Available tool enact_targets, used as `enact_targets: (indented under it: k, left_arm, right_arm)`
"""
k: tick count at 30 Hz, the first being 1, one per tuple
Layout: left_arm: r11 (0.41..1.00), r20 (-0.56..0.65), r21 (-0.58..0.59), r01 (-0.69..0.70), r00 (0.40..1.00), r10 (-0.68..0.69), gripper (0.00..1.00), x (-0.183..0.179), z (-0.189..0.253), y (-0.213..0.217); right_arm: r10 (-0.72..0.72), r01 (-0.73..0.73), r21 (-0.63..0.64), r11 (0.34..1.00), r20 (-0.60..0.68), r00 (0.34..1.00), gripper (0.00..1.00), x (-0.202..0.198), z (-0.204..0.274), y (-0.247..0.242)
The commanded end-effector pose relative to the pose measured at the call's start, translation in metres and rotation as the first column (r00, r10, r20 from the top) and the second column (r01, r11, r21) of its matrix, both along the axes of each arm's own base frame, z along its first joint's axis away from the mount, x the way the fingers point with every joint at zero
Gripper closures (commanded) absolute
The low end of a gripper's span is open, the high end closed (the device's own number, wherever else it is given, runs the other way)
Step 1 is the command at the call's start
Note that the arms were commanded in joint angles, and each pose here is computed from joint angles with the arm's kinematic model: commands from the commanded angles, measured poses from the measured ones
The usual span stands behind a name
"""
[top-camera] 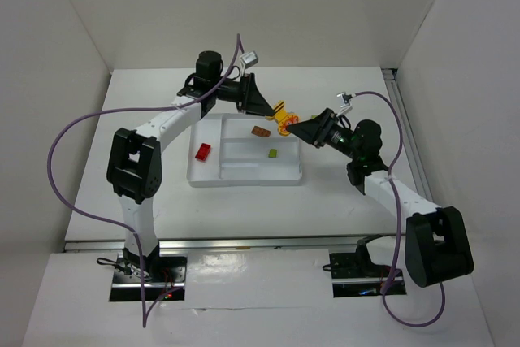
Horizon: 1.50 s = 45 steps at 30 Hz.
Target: Sort the legos into containers by color
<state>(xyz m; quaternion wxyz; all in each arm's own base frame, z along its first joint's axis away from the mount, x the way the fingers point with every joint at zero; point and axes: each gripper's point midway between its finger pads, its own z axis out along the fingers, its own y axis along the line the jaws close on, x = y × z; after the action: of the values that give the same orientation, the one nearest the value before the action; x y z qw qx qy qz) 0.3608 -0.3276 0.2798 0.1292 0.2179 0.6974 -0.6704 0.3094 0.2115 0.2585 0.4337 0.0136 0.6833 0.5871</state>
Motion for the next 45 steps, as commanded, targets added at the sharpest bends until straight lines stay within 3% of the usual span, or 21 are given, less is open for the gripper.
enact_targets:
  k: [1,4,7,8,11,12,18,24,30,32,33,34,36,37,38,39,40,45]
  left_arm:
    - [0.999,0.090,-0.039,0.032,0.996,-0.028,1.00,-0.012,0.027,-0.001]
    - [0.998,0.090,-0.041,0.041,0.995,-0.037,1.00,-0.013,0.027,-0.001]
    - [0.998,0.081,-0.038,0.049,0.996,-0.046,1.00,-0.017,0.026,-0.004]
    - [0.998,0.072,-0.035,0.049,0.996,-0.047,1.00,-0.017,0.026,-0.004]
    - [0.998,0.072,-0.035,0.049,0.996,-0.047,1.00,-0.017,0.026,-0.004]
    - [0.998,0.072,-0.035,0.049,0.996,-0.047,1.00,-0.017,0.026,-0.004]
    - [0.999,0.079,-0.040,0.018,0.997,-0.015,1.00,-0.007,0.032,0.007]
    - [0.999,0.088,-0.037,-0.020,0.996,0.023,1.00,0.004,0.034,0.014]
    - [0.997,0.089,-0.042,-0.064,0.994,0.067,1.00,0.012,0.036,0.031]
    - [0.995,0.077,-0.039,-0.088,0.993,0.090,1.00,0.013,0.039,0.037]
    - [0.990,0.065,-0.025,-0.137,0.988,0.138,1.00,0.024,0.032,0.048]
    - [0.981,0.114,-0.009,-0.192,0.975,0.192,1.00,0.032,0.030,0.053]
    - [0.946,0.075,0.111,-0.305,0.952,0.298,1.00,0.036,0.018,0.069]
    - [0.916,0.131,0.162,-0.367,0.928,0.348,1.00,0.042,0.009,0.079]
    - [0.840,0.151,0.248,-0.482,0.876,0.458,1.00,0.056,-0.007,0.095]
    - [0.813,0.141,0.287,-0.506,0.862,0.487,1.00,0.052,-0.014,0.100]
    - [0.765,0.149,0.327,-0.555,0.829,0.538,1.00,0.048,-0.024,0.114]
    - [0.633,0.222,0.409,-0.657,0.744,0.630,1.00,0.025,-0.040,0.145]
  right_arm:
    - [0.051,-0.053,0.012,0.999,0.118,0.992,0.48,-0.009,0.022,0.013]
    - [0.051,-0.052,0.010,0.999,0.108,0.993,0.41,-0.007,0.021,0.014]
    - [0.051,-0.053,0.012,0.999,0.118,0.992,0.41,-0.004,0.024,0.014]
    - [0.040,-0.042,0.014,0.999,0.118,0.992,0.44,-0.003,0.024,0.013]
    - [0.038,-0.041,0.017,0.999,0.122,0.992,0.71,-0.002,0.024,0.016]
    - [0.038,-0.041,0.016,0.999,0.119,0.992,0.84,-0.003,0.025,0.015]
    - [0.019,-0.017,-0.035,0.999,0.070,0.997,0.86,-0.007,0.005,0.011]
    - [0.010,-0.006,-0.075,0.997,0.049,0.999,0.97,-0.014,-0.003,0.007]
    - [-0.009,0.016,-0.114,0.993,0.058,0.998,0.99,-0.017,-0.006,0.003]
    - [-0.008,0.013,-0.144,0.990,0.035,0.999,0.99,-0.017,-0.013,0.002]
    - [-0.026,0.017,-0.185,0.983,-0.046,0.999,0.99,-0.015,-0.031,0.000]
    - [-0.040,0.032,-0.235,0.971,-0.027,0.999,0.99,-0.007,-0.029,-0.003]
    - [-0.090,0.060,-0.346,0.936,-0.072,0.993,0.99,-0.002,-0.045,0.003]
    - [-0.102,0.046,-0.425,0.904,-0.110,0.989,0.99,-0.001,-0.058,0.005]
    - [-0.093,0.026,-0.462,0.887,-0.122,0.988,0.99,-0.007,-0.065,0.018]
    - [-0.180,0.094,-0.513,0.853,-0.121,0.976,0.99,0.003,-0.073,0.013]
    - [-0.194,0.081,-0.548,0.832,-0.151,0.969,0.99,0.006,-0.083,0.017]
    - [-0.304,0.110,-0.679,0.726,-0.173,0.937,0.99,0.014,-0.117,0.024]
